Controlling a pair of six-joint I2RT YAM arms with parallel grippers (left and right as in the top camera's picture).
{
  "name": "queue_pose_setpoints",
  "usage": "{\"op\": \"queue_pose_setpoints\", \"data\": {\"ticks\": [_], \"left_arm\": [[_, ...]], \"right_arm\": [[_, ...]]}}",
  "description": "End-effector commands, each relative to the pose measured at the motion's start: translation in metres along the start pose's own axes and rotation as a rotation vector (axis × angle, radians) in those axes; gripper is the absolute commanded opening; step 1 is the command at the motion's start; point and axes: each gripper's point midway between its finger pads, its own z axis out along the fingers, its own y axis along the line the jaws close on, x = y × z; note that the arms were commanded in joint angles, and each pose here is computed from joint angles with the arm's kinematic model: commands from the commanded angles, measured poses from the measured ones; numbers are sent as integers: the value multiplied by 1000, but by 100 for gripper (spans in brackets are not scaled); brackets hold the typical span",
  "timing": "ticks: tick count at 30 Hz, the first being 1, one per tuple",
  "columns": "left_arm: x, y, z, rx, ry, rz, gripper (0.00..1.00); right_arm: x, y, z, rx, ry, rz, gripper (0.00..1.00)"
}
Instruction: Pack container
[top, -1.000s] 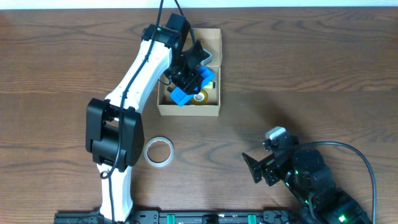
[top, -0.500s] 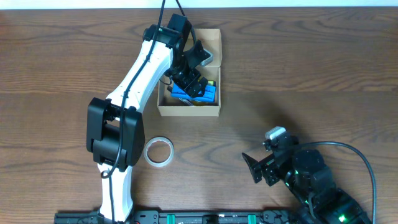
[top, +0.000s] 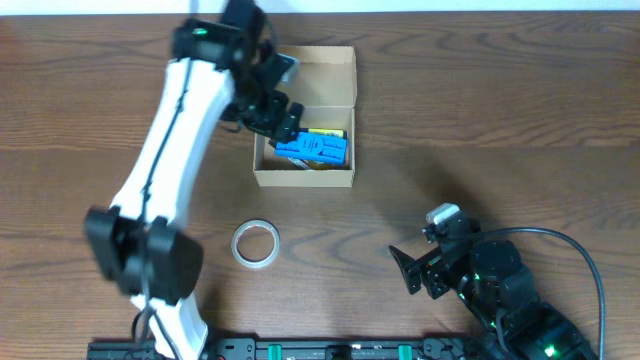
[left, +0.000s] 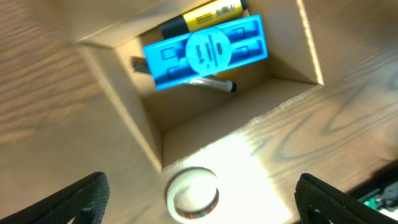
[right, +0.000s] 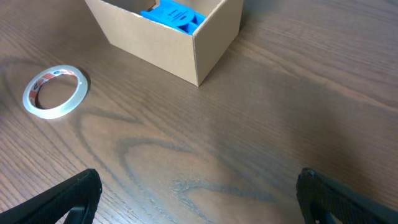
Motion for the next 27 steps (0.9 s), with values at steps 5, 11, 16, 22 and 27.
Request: {"op": "queue_pose_setpoints", "data": {"ticks": [5, 11, 16, 22, 27], "left_arm": [[47, -1, 9, -22, 64, -111, 96], [90, -3, 31, -22, 73, -207, 96], [136, -10, 44, -12, 95, -258, 95], [181, -18, 59, 9, 146, -303, 95], [202, -20, 76, 13, 153, -434, 95]], "right_arm": [[-1, -2, -1, 9, -6, 20, 99], [-1, -2, -1, 9, -6, 20, 99], [-1, -2, -1, 8, -6, 20, 99], [-1, -2, -1, 9, -6, 20, 100], [-1, -2, -1, 9, -6, 20, 99]]}}
